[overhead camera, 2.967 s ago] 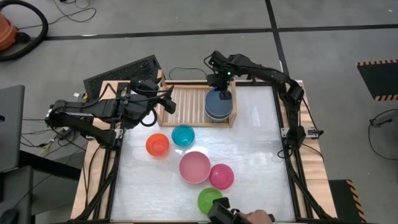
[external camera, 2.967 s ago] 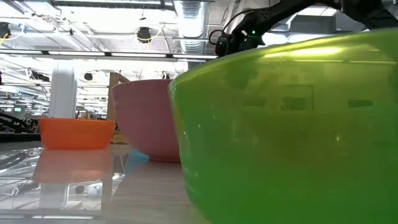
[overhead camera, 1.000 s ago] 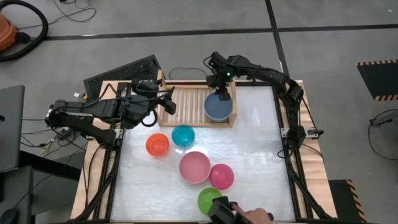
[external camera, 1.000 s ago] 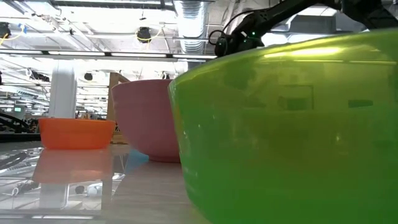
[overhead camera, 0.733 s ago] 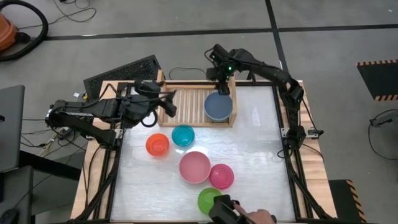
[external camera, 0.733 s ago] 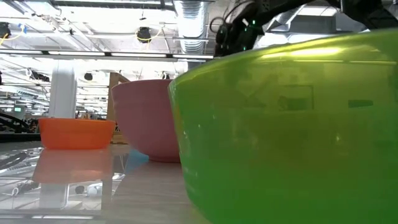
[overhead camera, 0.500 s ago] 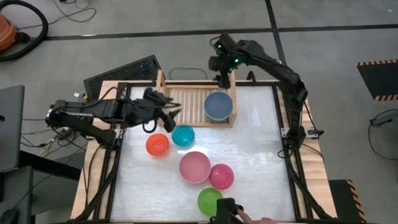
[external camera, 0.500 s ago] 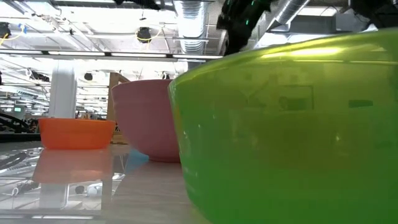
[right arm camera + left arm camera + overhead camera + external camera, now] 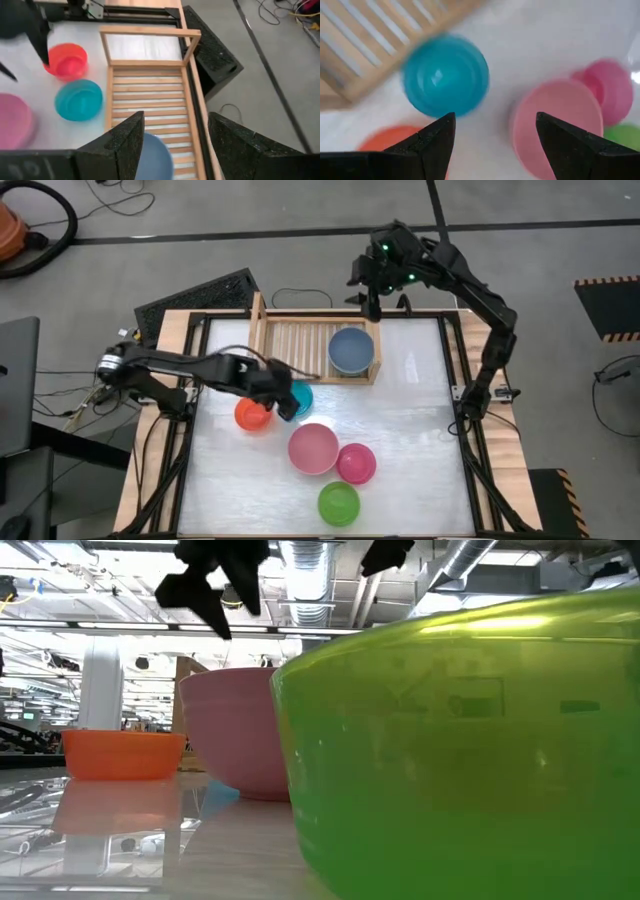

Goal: Place and stack bowls onto a shelf
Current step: Stack the pink bowl on top of the blue bowl on the shelf

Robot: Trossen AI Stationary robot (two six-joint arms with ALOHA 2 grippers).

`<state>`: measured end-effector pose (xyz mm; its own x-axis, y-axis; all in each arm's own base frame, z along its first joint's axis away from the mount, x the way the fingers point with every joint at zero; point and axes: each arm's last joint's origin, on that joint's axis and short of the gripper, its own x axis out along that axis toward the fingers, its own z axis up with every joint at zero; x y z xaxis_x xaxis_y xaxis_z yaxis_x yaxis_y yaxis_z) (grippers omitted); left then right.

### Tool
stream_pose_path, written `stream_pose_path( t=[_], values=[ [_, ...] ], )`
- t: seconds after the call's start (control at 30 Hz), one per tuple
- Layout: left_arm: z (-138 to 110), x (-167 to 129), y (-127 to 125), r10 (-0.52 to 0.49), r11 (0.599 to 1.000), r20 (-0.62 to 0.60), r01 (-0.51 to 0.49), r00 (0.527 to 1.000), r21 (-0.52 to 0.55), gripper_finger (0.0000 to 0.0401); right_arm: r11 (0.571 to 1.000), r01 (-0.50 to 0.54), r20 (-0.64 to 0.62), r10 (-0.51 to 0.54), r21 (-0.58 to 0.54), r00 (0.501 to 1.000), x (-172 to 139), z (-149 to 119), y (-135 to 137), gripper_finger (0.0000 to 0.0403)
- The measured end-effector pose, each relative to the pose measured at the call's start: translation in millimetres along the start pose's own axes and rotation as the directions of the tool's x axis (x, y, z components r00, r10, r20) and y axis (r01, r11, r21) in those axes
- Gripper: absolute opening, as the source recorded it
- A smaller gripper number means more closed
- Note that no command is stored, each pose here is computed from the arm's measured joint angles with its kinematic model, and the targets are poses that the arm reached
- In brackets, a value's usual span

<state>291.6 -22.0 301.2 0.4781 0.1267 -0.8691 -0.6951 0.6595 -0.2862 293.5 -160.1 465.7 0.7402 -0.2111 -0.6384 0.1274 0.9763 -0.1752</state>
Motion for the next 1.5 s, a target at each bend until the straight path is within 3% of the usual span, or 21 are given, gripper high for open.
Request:
stream_pose_path(
  t=[0.17, 0.37, 0.6, 0.93, 1.1, 1.37, 1.5],
  values=[
    [-13.4, 29.9, -14.9, 0.008, 0.999, -0.126, -0.001, 0.992, 0.051, 0.026, 0.997, -0.022, -0.001, 0.022, 0.073, 1.0, -2.5, 2.1, 9.2, 0.0244],
    [-30.5, 52.8, -29.3, 0.05, 0.995, -0.153, -0.036, 0.987, 0.093, 0.026, 0.987, -0.057, -0.025, 0.061, 0.151, 0.998, -0.1, 3.3, 21.8, 0.0244],
    [-44.9, 75.7, -42.2, 0.067, 0.998, -0.158, -0.063, 0.985, 0.028, 0.026, 0.991, -0.103, -0.054, 0.107, 0.083, 0.993, 1.3, 4.8, 37.7, 0.0244],
    [-78.5, 104.6, -55.6, 0.106, 0.992, -0.272, -0.12, 0.957, -0.035, 0.0248, 0.993, -0.118, -0.084, 0.12, 0.028, 0.989, 1.2, 2.2, 39.8, 0.0244],
    [-78.8, 104.5, -55.6, 0.108, 0.991, -0.271, -0.125, 0.956, -0.046, 0.0192, 0.993, -0.119, -0.084, 0.12, 0.015, 0.989, 1.2, 2.1, 39.8, 0.0244],
    [-82.5, 114.0, -51.4, 0.083, 0.995, -0.25, -0.094, 0.965, -0.03, 0.0019, 0.993, -0.121, -0.091, 0.122, 0.016, 0.988, 1.2, 1.5, 40.0, 0.0244],
    [-82.3, 113.9, -51.2, 0.088, 0.995, -0.231, -0.098, 0.969, -0.031, 0.0004, 0.992, -0.121, -0.093, 0.123, 0.028, 0.988, 1.3, 1.3, 40.0, 0.0244]
  ],
)
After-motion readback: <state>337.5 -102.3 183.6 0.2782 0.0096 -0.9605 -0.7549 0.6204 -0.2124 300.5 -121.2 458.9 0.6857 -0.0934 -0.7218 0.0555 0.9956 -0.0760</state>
